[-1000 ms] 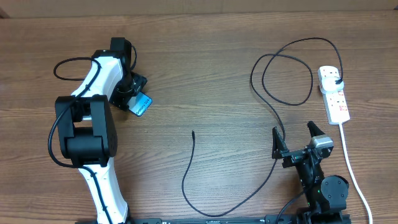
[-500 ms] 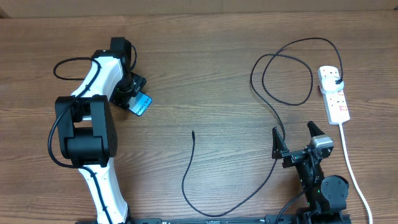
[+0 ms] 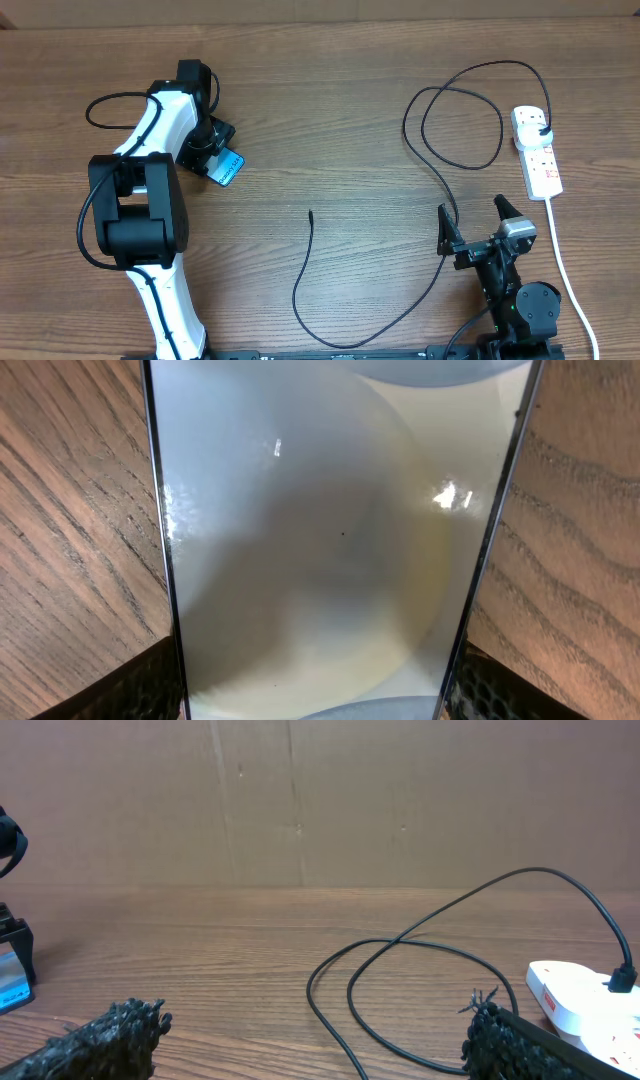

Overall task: Plug charger to phone and switch on socket
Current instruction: 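Close the left gripper on the phone's long sides, then lift the phone with the left gripper and tilt it upright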

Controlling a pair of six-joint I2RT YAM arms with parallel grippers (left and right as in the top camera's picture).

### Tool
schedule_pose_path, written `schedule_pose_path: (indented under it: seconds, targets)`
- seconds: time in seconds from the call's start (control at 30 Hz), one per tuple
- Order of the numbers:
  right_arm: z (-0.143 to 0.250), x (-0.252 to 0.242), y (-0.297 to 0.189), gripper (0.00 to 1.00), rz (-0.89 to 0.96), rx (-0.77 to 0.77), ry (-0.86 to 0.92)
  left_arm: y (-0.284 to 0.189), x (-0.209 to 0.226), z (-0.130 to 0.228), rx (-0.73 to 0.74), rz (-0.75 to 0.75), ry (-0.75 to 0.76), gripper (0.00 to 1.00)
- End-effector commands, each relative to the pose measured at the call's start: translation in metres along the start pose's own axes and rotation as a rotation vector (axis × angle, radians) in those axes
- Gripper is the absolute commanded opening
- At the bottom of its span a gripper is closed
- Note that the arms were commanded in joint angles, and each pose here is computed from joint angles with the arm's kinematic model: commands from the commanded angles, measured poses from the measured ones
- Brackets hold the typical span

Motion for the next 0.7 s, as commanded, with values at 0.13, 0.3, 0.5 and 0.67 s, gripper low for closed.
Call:
schedule_pose_path:
  seconds: [0.13, 0.3, 0.5, 0.67]
  targets:
    - [0.002, -0.002, 0.0, 1.0, 0.008, -0.004, -0.004, 0.008, 0.006, 0.001, 0.015, -0.012, 0.0, 0.04]
    - [0.002, -0.002, 0.0, 1.0, 0.008, -0.004, -0.004, -0.013, -0.011, -0.008, 0.003, 0.071, 0.033, 0.04]
    - [0.002, -0.002, 0.0, 1.0, 0.008, -0.004, -0.004, -0.045, -0.021, -0.02, -0.022, 0.102, 0.034, 0.04]
    - [0.002, -0.002, 0.0, 1.0, 0.007, -0.004, -0.004, -0.068, -0.04, -0.02, 0.022, 0.223, 0.058, 0.04]
Point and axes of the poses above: each gripper's point midway between its finger pads, its own y axis out along the fingers, its own x axis along the line the jaws close on, z = x × y, the point moved 5 cm from there along -y, back along the fingers, and after that the axes turned 14 degrees about y, right-handed, at the moved point
